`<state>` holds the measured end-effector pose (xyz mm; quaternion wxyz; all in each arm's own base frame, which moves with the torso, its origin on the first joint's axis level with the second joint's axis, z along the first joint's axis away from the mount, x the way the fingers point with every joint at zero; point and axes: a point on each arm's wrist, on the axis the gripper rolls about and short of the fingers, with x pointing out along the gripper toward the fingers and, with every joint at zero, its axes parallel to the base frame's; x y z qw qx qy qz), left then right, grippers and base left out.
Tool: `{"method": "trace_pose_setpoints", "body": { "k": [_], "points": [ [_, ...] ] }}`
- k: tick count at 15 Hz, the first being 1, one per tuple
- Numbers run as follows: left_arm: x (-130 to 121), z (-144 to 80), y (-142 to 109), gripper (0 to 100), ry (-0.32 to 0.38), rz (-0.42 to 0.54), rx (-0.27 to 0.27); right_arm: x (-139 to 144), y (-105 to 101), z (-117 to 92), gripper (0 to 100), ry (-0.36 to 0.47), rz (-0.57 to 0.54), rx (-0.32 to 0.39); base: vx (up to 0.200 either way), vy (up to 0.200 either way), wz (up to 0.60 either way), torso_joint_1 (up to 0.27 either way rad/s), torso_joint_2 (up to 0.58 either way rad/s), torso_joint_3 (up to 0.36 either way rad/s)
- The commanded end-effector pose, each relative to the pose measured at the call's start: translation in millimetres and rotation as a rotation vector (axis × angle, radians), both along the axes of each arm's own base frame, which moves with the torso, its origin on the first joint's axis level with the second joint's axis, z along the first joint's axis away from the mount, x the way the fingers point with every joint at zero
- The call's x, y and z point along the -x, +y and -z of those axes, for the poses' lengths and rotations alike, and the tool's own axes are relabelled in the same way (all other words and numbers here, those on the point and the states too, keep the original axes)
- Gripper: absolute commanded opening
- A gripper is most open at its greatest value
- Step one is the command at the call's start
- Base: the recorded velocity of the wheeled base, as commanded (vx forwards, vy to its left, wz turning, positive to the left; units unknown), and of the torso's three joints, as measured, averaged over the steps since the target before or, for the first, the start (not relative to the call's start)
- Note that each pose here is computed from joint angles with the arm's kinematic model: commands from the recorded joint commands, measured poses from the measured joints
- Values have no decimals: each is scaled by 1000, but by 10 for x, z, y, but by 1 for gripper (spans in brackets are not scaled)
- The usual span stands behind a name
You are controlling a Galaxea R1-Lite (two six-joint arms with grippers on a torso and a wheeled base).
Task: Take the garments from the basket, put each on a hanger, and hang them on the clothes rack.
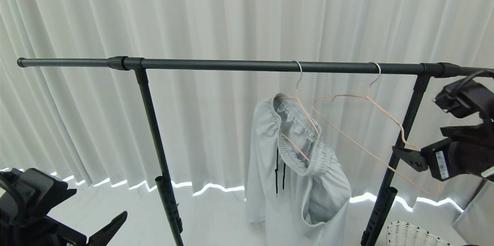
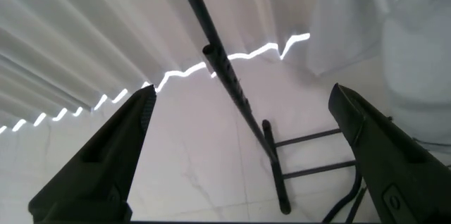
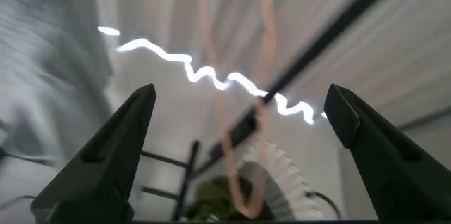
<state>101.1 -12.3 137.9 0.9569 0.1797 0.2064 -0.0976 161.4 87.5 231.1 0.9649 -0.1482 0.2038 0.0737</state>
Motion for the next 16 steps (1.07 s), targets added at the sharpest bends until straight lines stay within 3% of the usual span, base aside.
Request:
{"method": "trace_pose_setpoints", "body": {
  "k": [1, 5, 9, 16],
  "points": [
    [61, 18, 10, 100, -14, -8, -4, 170, -251, 31, 100, -24, 60, 34, -200, 0, 0, -2, 2, 7],
    [94, 31, 16, 100, -21, -22, -12, 276, -482, 191, 100, 2, 109, 185, -200, 0, 0, 6, 1, 1],
    [100, 54, 31, 100, -13, -73, -36, 336, -602, 279, 100, 23, 150, 254, -200, 0, 0, -4, 1, 4],
    [156, 170, 70, 100, 21, -200, -98, 421, -711, 375, 100, 45, 209, 278, -171, 0, 0, 2, 5, 3]
  ]
}}
